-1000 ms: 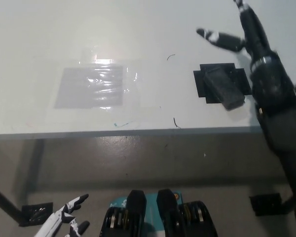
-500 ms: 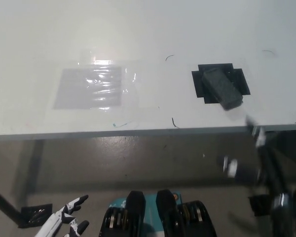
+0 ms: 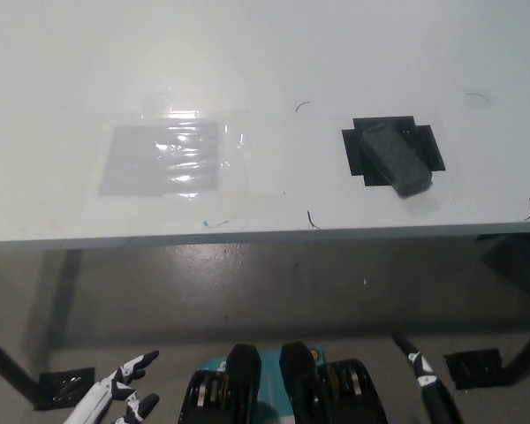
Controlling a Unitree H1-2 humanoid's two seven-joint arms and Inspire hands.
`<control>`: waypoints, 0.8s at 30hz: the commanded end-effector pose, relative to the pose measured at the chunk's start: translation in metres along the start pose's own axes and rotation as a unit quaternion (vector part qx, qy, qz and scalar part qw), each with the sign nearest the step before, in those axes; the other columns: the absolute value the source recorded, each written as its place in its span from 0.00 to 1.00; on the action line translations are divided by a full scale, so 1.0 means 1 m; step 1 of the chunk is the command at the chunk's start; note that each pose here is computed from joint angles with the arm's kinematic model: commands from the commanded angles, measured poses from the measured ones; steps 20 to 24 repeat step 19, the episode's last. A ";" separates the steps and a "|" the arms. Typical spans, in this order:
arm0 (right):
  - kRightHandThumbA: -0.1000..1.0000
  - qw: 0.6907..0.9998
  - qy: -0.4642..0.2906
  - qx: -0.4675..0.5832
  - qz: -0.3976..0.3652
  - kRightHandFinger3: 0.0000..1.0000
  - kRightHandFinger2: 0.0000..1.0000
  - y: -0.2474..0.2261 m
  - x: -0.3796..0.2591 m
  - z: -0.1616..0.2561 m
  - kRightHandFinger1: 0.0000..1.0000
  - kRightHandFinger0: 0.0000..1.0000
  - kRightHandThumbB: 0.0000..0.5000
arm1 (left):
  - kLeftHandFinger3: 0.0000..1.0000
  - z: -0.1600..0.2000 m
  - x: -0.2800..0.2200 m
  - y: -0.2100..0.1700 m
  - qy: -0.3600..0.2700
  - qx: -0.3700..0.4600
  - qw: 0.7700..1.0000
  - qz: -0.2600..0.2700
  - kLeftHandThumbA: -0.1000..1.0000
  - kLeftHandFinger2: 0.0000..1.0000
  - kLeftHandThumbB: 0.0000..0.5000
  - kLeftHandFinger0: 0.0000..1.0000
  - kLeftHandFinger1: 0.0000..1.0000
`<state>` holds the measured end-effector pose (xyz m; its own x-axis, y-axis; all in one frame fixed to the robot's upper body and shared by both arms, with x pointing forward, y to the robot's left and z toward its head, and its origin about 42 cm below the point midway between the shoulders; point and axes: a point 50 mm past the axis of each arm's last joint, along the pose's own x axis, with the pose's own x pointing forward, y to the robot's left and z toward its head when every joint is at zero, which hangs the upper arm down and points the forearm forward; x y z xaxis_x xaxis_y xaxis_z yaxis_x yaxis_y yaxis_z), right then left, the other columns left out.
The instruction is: A whiteboard eraser is kept on the black marked spot on the table infront of the robot and the robot uses its right hand to swipe it back and forth on the table twice to clean it
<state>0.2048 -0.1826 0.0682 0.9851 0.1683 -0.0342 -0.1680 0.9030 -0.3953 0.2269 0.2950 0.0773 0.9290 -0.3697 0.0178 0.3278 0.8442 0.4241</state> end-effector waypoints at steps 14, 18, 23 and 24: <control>1.00 0.988 -0.133 0.082 -0.014 1.00 1.00 0.002 0.014 -0.008 1.00 1.00 0.70 | 1.00 0.010 0.013 0.012 -0.052 0.002 0.999 -0.007 0.87 1.00 0.74 1.00 1.00; 1.00 0.988 -0.137 0.075 -0.016 1.00 1.00 -0.001 0.016 -0.007 1.00 1.00 0.70 | 1.00 0.011 0.016 0.012 -0.055 0.002 0.998 -0.006 0.87 1.00 0.74 1.00 1.00; 1.00 0.988 -0.137 0.073 -0.017 1.00 1.00 -0.001 0.016 -0.007 1.00 1.00 0.70 | 1.00 0.011 0.017 0.012 -0.055 0.002 0.998 -0.007 0.87 1.00 0.74 1.00 1.00; 1.00 0.988 -0.137 0.073 -0.017 1.00 1.00 -0.001 0.016 -0.007 1.00 1.00 0.70 | 1.00 0.011 0.017 0.012 -0.055 0.002 0.998 -0.007 0.87 1.00 0.74 1.00 1.00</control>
